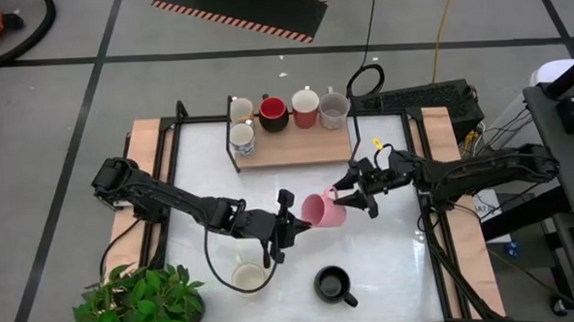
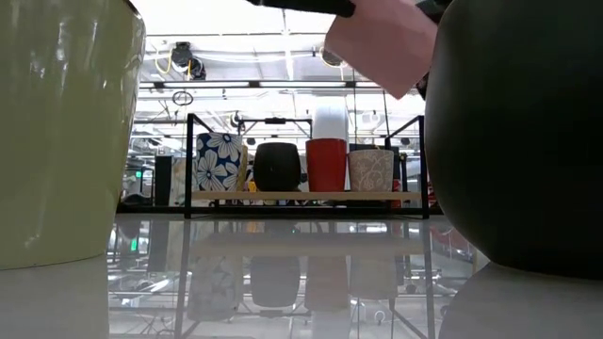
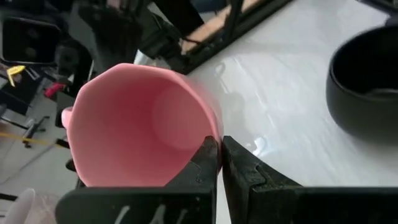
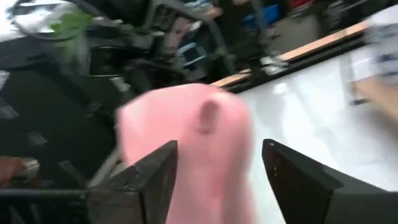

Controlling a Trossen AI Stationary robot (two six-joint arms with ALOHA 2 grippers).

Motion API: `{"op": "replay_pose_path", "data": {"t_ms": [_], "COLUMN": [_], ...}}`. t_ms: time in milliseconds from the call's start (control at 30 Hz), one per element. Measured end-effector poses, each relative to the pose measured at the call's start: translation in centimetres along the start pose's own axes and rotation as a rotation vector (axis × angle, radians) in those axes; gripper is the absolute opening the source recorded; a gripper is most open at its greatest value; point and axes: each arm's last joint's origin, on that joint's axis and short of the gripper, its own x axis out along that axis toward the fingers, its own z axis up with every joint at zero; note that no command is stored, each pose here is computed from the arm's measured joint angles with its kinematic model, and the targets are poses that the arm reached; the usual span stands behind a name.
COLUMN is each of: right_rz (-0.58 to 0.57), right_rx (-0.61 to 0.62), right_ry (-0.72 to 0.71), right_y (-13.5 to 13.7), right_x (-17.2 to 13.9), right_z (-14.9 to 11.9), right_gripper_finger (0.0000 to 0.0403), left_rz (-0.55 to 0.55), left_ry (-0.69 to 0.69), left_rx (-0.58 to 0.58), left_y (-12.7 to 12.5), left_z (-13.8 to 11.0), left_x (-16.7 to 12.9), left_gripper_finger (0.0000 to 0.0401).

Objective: Place coffee mugs
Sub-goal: Put the pink mug on the shelf

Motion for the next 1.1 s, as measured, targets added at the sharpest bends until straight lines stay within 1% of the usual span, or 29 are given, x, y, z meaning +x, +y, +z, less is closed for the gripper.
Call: {"op": "replay_pose_path", "data": {"t_ms": [133, 200, 300, 467, 567, 667, 833, 900, 967, 1033, 1100], "right_rz": [-0.144, -0.203, -0.259, -0.286, -0.286, -0.283, -0.286, -0.308, -0.340, -0.369, -0.391], "right_rx": [-0.024, -0.034, -0.048, -0.069, -0.079, -0.089, -0.113, -0.129, -0.147, -0.167, -0.180], "right_ry": [-0.011, -0.013, -0.026, -0.058, -0.068, -0.076, -0.076, -0.082, -0.089, -0.095, -0.100], "right_y": [0.0, 0.0, 0.2, 0.8, 1.1, 1.3, 1.3, 1.2, 1.1, 1.1, 1.0], "right_x": [-1.7, -2.6, -3.9, -5.7, -6.4, -6.8, -6.9, -6.9, -7.0, -7.0, -7.0], "right_z": [0.3, 0.4, 0.6, 0.8, 0.9, 0.9, 1.0, 1.0, 1.0, 1.0, 1.0], "right_gripper_finger": [0.0241, 0.0244, 0.0244, 0.0244, 0.0244, 0.0244, 0.0245, 0.0245, 0.0244, 0.0243, 0.0240], "left_rz": [0.048, 0.072, 0.096, 0.122, 0.145, 0.148, 0.166, 0.183, 0.175, 0.156, 0.145], "left_ry": [-0.046, -0.048, -0.016, 0.079, 0.135, 0.163, 0.197, 0.197, 0.210, 0.252, 0.311], "left_rx": [-0.006, -0.025, -0.037, -0.054, -0.065, -0.097, -0.180, -0.217, -0.249, -0.269, -0.273], "left_y": [1.2, 2.5, 4.9, 8.9, 11.3, 13.3, 16.2, 17.2, 18.1, 18.7, 19.1], "left_z": [0.6, 1.1, 1.8, 2.0, 2.2, 2.3, 2.3, 2.7, 2.9, 2.7, 2.1], "left_x": [-0.1, -0.1, -0.3, -0.9, -1.6, -2.3, -3.5, -4.3, -4.9, -5.5, -5.3], "left_gripper_finger": [0.0008, 0.0008, 0.0008, 0.0007, 0.0007, 0.0007, 0.0007, 0.0007, 0.0007, 0.0006, 0.0006]}}
